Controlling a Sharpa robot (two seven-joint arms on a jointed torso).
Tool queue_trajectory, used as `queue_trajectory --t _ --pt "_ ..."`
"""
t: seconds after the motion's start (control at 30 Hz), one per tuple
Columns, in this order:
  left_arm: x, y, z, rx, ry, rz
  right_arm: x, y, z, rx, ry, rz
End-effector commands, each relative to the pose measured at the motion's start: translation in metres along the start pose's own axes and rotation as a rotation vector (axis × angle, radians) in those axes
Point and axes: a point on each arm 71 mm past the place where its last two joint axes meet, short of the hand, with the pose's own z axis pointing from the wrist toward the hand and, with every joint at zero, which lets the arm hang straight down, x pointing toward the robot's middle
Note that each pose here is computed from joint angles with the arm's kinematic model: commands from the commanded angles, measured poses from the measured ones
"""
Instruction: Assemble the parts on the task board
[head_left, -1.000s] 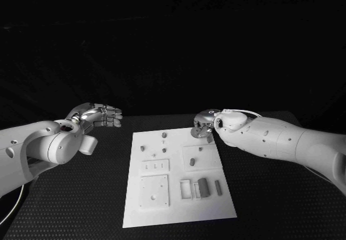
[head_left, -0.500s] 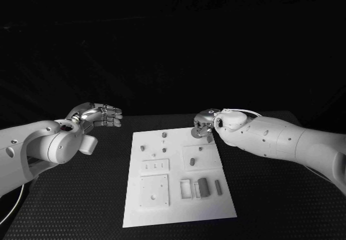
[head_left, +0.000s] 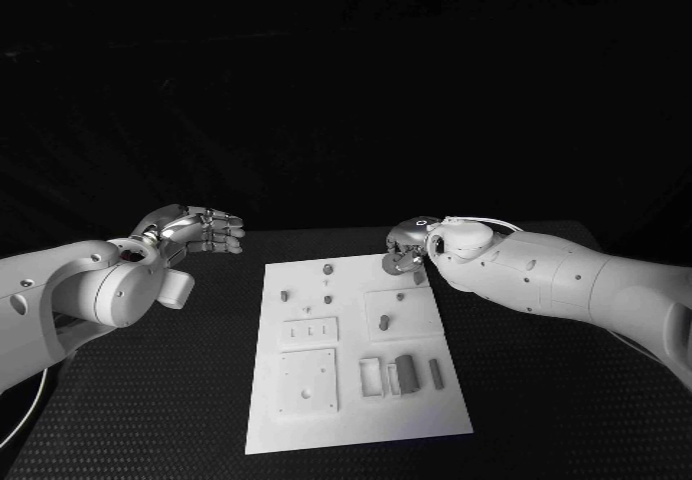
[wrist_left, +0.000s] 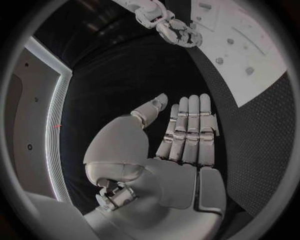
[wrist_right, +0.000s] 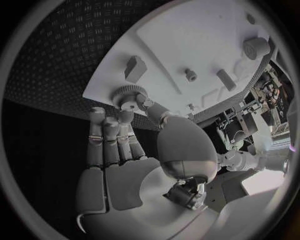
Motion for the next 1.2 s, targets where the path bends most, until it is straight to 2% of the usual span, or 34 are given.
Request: queue_trajectory --t 0.03,0.63,0.9,1.2 --pt "0.0018 -0.0012 -0.0002 0.008 0.015 0.000 0.008 0.000 0.000 0.003 0.037 -0.044" --pt "0.0011 -0.0012 -0.0010 0.008 0.013 0.000 0.006 0.006 0.001 -0.007 -0.010 -0.088" --pt "-0.0004 -0.0010 -0.0010 0.009 0.008 0.001 -0.001 0.015 -0.002 -0.009 -0.108 -0.091" --pt "-0.0012 -0.0010 -0.0012 0.009 0.005 0.001 -0.013 0.032 -0.005 -0.037 -0.167 -0.092"
